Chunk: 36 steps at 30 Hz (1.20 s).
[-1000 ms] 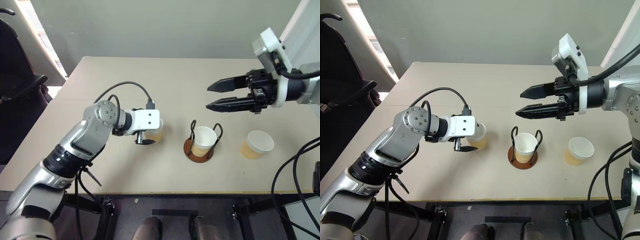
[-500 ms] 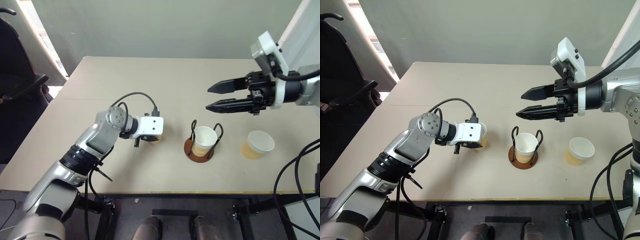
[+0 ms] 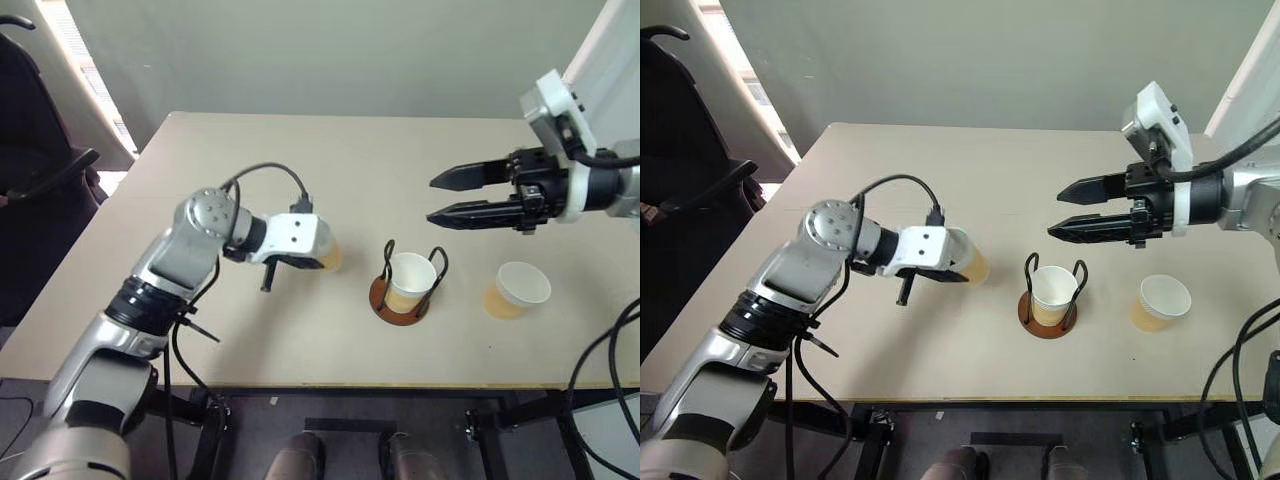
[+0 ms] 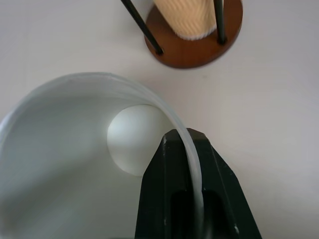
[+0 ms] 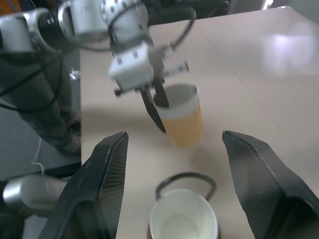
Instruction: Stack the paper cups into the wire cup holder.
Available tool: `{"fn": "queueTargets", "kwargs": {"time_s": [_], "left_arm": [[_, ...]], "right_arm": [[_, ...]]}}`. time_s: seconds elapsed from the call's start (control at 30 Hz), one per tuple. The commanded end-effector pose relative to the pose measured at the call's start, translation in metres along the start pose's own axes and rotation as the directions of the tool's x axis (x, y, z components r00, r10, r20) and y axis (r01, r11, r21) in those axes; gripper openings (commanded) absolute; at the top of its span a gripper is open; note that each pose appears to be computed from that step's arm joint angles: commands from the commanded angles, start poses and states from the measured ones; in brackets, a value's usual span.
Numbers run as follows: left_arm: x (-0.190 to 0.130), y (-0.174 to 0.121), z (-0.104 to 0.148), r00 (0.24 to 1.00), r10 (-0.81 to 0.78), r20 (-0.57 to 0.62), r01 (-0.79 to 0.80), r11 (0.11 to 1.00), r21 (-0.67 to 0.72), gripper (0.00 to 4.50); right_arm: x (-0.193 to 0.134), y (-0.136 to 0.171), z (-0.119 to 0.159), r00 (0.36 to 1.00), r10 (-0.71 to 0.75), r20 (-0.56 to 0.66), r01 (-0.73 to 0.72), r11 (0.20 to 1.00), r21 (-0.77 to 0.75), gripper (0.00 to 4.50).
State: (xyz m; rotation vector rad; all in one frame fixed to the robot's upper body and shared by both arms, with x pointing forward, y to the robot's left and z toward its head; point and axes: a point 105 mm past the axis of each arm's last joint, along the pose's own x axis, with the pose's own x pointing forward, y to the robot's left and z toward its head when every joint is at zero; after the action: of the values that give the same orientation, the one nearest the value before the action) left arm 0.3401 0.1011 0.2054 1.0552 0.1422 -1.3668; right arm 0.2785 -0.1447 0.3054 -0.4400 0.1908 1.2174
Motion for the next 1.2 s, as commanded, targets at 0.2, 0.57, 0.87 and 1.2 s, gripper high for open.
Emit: {"fn": "queueTargets", "kwargs": {"time_s": [0.2, 0.57, 0.87, 1.2], "left_arm": [[-0.043, 0.017, 0.065, 0.979, -0.101, 0.18, 0.09, 0.994, 0.068, 0.04], [-0.047, 0.03, 0.126, 0.915, -0.288, 0.284, 0.255, 0.956, 0.147, 0.04], [-0.014, 0.029, 0.132, 0.882, -0.399, 0.251, 0.357, 0.913, 0.196, 0.04], [0.013, 0.034, 0.143, 0.865, -0.45, 0.222, 0.388, 0.881, 0.271, 0.04]], "right_arm": [[-0.02, -0.006, -0.018, 0.994, -0.068, -0.089, 0.064, 0.997, -0.044, 3.11], [-0.038, 0.013, -0.019, 0.987, -0.083, -0.139, 0.075, 0.995, -0.064, 3.11], [-0.051, 0.026, 0.001, 0.984, -0.161, -0.074, 0.157, 0.986, -0.055, 3.11], [-0.055, 0.035, -0.005, 0.971, -0.228, -0.07, 0.227, 0.974, -0.025, 3.11]]}}
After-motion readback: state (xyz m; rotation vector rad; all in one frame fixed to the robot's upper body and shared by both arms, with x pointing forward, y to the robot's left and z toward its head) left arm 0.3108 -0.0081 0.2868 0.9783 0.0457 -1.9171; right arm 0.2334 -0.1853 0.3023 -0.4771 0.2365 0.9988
